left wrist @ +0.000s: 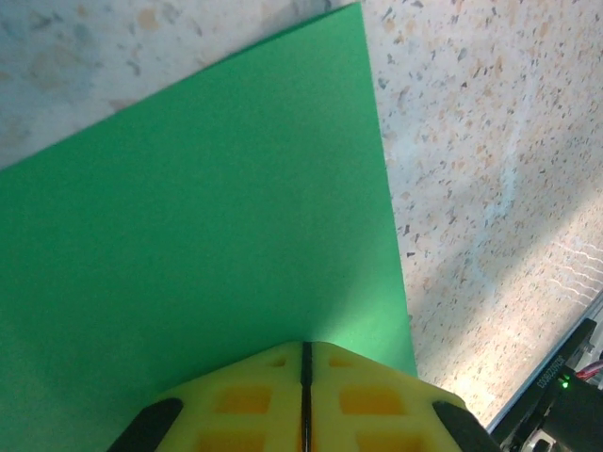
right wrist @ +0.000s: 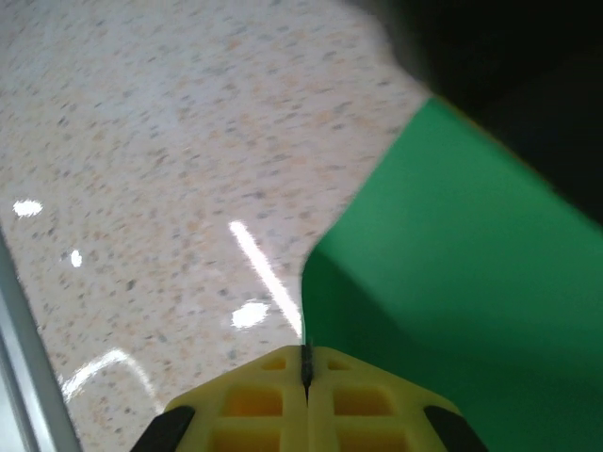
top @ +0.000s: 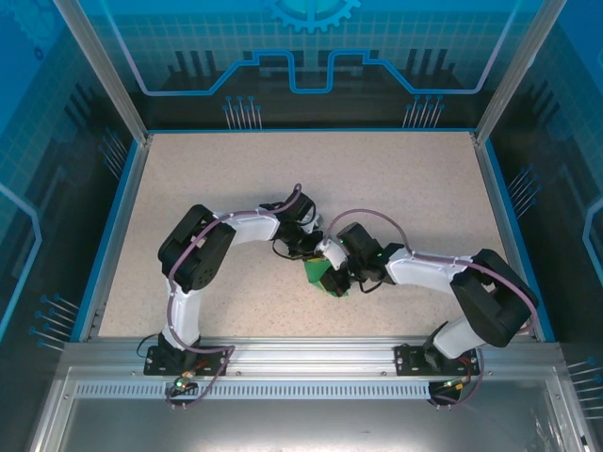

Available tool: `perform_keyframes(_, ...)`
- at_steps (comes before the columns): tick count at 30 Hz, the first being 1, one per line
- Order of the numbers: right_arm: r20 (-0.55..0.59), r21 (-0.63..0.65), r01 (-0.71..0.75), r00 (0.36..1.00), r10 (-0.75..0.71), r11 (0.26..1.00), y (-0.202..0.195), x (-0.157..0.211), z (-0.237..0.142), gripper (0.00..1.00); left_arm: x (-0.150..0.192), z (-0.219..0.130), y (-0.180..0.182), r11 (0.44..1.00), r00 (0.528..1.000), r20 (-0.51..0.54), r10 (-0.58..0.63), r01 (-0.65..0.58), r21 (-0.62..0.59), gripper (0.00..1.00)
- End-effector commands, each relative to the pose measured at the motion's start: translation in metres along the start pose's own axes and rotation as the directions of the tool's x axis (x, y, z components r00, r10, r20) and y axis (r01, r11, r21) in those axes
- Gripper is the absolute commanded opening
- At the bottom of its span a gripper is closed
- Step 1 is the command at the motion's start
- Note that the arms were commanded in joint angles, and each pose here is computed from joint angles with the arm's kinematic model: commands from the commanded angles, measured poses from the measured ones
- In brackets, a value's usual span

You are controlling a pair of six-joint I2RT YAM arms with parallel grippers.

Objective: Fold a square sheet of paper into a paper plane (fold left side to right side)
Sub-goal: Third fold the triangle at the center of the table.

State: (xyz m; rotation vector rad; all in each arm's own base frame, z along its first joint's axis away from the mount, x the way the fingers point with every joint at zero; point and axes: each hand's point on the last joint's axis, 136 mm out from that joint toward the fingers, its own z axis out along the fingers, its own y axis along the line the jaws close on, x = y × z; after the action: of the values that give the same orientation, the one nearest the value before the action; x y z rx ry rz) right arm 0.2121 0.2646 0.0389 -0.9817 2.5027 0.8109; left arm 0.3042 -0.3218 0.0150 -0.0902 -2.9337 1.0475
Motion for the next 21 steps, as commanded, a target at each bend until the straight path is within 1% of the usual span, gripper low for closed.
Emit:
perform_keyframes(1,-0.003,-0.001,-0.123,0.992,0.123,0.992,-0.019,-0.007,-0.002,0.01,0.011,0.011,0.008,1.000,0.998,-0.054,0.009,-0.010,-0.021,0.08)
perform_keyframes(4,-0.027,0.029,-0.159,0.987,0.160,0.987,-0.030,-0.005,0.000,0.01,0.012,0.012,0.007,1.000,0.998,-0.055,0.011,-0.012,-0.018,0.08)
perform_keyframes(11,-0.021,0.069,-0.212,0.977,0.214,0.975,-0.047,-0.006,0.002,0.01,0.012,0.013,0.006,1.000,0.998,-0.054,0.013,-0.014,-0.017,0.08)
perform_keyframes(21,-0.024,0.088,-0.242,0.969,0.245,0.966,-0.055,-0.002,0.002,0.01,0.013,0.013,0.006,1.000,0.998,-0.054,0.013,-0.014,-0.017,0.08)
